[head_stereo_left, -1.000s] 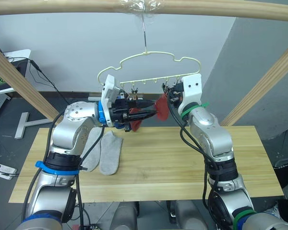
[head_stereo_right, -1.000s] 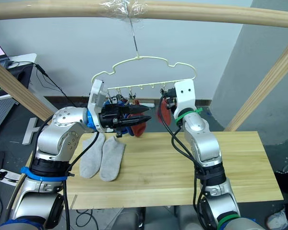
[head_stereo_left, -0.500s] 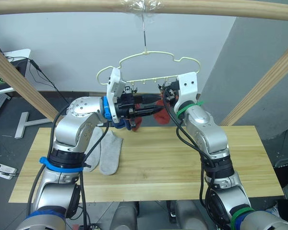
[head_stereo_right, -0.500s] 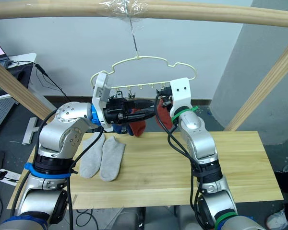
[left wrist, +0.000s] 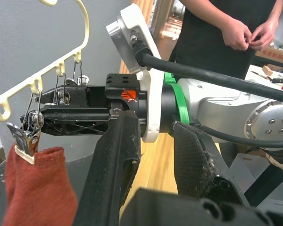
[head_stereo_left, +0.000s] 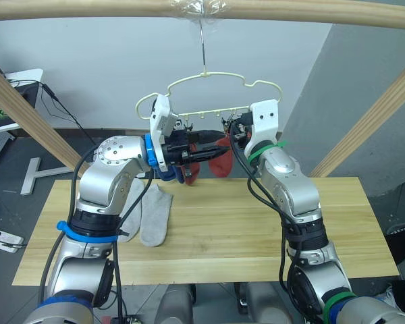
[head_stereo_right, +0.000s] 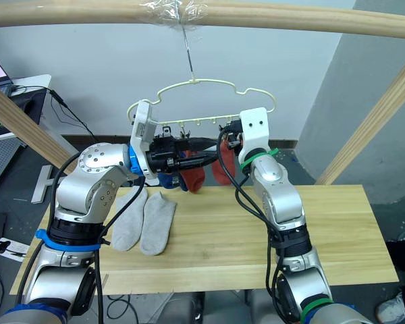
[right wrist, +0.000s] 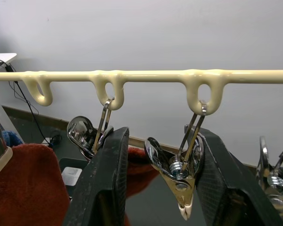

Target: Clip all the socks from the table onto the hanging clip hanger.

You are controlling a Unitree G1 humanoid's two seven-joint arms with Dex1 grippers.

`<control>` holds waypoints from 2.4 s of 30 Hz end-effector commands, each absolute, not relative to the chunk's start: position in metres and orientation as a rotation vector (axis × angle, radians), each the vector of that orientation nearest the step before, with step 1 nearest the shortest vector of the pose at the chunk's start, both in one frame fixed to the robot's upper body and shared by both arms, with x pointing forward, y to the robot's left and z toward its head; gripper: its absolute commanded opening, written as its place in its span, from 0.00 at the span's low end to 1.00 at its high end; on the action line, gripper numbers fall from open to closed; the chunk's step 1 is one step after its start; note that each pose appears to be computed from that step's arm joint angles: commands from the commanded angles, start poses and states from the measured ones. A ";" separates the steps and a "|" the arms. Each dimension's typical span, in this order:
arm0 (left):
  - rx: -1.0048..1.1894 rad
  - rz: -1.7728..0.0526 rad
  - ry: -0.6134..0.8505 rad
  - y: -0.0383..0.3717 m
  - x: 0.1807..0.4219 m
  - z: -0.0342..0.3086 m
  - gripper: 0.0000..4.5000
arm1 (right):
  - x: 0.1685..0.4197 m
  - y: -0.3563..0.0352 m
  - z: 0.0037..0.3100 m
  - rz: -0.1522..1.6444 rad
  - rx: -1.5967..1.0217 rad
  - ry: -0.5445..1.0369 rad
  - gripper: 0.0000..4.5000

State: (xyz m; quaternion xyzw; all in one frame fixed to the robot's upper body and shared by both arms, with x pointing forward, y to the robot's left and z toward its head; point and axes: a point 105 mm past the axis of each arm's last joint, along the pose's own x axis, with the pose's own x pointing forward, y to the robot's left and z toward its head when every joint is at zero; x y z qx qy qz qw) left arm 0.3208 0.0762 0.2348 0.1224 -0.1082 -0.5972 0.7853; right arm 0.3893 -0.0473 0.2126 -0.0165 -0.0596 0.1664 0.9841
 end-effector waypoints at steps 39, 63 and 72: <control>0.493 -0.555 0.311 0.229 0.360 0.040 1.00 | 0.383 -0.041 0.233 0.366 0.012 -0.190 0.01; 0.296 -0.819 0.449 0.202 0.323 0.007 0.00 | 0.382 -0.041 0.233 0.359 0.018 -0.183 0.01; 0.175 -1.187 0.190 0.108 0.322 0.079 0.00 | 0.381 -0.040 0.233 0.369 0.020 -0.181 0.01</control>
